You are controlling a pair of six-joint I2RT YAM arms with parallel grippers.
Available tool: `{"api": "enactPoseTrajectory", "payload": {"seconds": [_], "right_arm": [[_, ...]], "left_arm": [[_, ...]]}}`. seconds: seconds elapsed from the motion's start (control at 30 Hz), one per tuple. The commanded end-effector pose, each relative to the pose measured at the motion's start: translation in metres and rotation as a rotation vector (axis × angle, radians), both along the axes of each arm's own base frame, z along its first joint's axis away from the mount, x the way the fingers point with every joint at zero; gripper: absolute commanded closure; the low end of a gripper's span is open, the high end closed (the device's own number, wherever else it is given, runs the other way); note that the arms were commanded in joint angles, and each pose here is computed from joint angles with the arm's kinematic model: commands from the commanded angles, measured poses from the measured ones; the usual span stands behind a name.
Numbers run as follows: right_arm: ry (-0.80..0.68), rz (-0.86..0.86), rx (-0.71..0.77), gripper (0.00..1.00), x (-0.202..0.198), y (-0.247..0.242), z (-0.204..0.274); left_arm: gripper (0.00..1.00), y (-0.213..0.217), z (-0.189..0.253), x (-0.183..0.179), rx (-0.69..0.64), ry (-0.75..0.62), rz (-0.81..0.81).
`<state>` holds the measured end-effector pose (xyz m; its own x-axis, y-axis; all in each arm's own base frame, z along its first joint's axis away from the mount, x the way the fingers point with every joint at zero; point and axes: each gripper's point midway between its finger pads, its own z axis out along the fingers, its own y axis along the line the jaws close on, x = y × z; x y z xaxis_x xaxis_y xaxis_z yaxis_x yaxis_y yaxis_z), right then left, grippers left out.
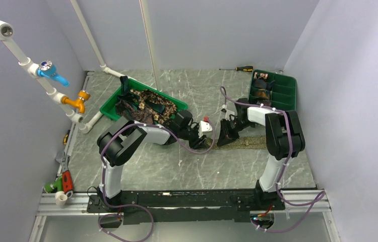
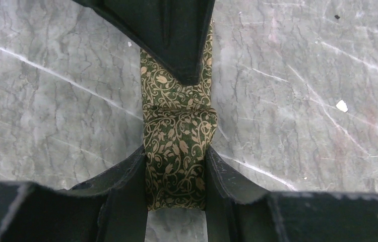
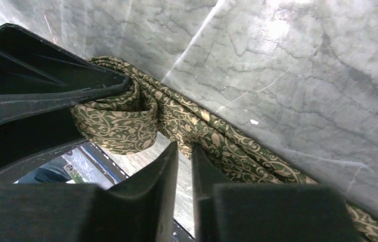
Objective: Roll the ties
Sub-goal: Roll the tie at the center of the board.
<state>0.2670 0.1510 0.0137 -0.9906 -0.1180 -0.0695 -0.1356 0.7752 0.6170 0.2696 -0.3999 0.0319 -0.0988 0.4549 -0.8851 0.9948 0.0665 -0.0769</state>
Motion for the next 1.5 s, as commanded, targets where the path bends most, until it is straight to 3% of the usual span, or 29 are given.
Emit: {"api": "enactPoseTrajectory", "payload": {"seconds": [0.0, 0.2, 0.3, 0.43, 0.57, 0.8, 0.9, 1.03, 1.1, 1.27, 1.47], "right_arm": [[-0.133, 0.067, 0.043, 0.76, 0.01, 0.003, 0.02], [-0.124, 0.069, 0.228, 0.45, 0.0, 0.037, 0.06], [-0.094, 0.069, 0.27, 0.39, -0.004, 0.048, 0.06], [-0.047, 0.063, 0.264, 0.38, -0.005, 0.051, 0.047], [-0.025, 0.056, 0.217, 0.52, 0.0, 0.047, 0.028], [0.018, 0.01, 0.139, 0.98, 0.001, 0.029, 0.004], [0.031, -0.013, 0.14, 1.0, 0.001, 0.022, 0.002], [0.038, -0.029, 0.123, 1.0, -0.001, 0.015, -0.003], [0.053, -0.03, 0.11, 1.0, -0.003, 0.012, -0.008], [0.086, -0.045, 0.065, 1.0, -0.003, 0.0, -0.02], [0.132, -0.073, 0.019, 1.0, -0.002, -0.015, -0.034]], "left_arm": [[0.67, 0.033, -0.052, -0.015, 0.196, 0.004, -0.019], [0.67, 0.037, -0.059, -0.017, 0.224, 0.021, -0.003], [0.67, 0.037, -0.06, -0.019, 0.223, 0.029, -0.001], [0.66, 0.038, -0.06, -0.021, 0.226, 0.034, -0.002], [0.66, 0.038, -0.06, -0.021, 0.222, 0.033, -0.007], [0.62, 0.036, -0.057, -0.024, 0.203, 0.005, -0.056], [0.55, 0.033, -0.052, -0.02, 0.188, -0.016, -0.071], [0.24, 0.026, -0.038, -0.014, 0.124, -0.028, -0.086], [0.16, 0.022, -0.022, -0.011, 0.056, -0.063, -0.092], [0.14, 0.012, 0.006, -0.009, -0.06, -0.165, -0.127], [0.13, -0.002, 0.012, -0.006, -0.1, -0.208, -0.154]]}}
